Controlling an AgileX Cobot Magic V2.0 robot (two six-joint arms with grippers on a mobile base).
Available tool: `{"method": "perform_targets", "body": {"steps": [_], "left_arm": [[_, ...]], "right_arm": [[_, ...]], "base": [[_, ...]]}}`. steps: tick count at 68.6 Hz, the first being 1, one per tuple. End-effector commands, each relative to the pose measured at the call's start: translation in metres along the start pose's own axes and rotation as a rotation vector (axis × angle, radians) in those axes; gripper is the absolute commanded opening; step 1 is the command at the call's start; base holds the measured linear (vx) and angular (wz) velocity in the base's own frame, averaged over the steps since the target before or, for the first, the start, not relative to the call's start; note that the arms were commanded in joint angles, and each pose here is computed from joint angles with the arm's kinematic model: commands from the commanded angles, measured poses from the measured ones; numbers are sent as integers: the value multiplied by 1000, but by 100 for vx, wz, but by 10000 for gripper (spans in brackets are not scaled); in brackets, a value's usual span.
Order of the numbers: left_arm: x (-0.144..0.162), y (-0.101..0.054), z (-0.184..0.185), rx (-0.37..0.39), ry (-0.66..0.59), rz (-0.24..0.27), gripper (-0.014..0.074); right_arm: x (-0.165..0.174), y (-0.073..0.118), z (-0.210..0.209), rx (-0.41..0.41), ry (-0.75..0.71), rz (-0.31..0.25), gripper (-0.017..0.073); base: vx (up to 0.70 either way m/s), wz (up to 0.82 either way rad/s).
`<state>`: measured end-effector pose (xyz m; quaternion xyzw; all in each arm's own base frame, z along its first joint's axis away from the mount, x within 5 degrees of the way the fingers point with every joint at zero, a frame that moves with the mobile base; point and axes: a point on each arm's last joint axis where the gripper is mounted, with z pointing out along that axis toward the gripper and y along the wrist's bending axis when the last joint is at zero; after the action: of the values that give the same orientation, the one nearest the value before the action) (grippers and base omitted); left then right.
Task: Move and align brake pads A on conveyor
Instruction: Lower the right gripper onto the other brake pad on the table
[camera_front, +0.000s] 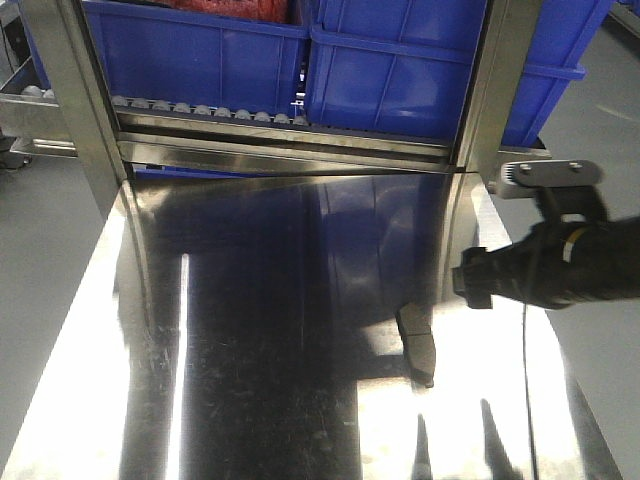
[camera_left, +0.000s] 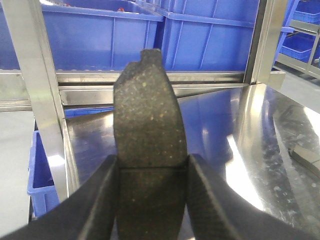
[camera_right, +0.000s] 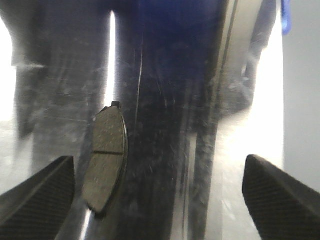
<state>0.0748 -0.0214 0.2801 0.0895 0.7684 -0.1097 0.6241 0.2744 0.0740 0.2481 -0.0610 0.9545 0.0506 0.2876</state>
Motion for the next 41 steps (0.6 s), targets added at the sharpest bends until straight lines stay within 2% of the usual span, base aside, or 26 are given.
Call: {"method": "perform_targets", "body": {"steps": [1, 10, 18, 31, 41], "left_arm": [[-18, -3, -3, 33, -123, 7, 115], [-18, -3, -3, 33, -123, 7, 115], [-18, -3, -3, 33, -123, 7, 115], [-18, -3, -3, 33, -123, 7, 115], [-18, -3, -3, 33, -121, 7, 115]], "right_arm": [[-21, 14, 10, -23, -18, -44, 626], [-28, 37, 47, -42, 65, -94, 623], [-28, 48, 73, -40, 150, -103, 620], [-18, 49, 102, -24, 243, -113, 608], [-14, 49, 109, -17, 267, -118, 593]], "base": [[0, 0], [0, 0], [0, 0], [0, 0], [0, 0]]}}
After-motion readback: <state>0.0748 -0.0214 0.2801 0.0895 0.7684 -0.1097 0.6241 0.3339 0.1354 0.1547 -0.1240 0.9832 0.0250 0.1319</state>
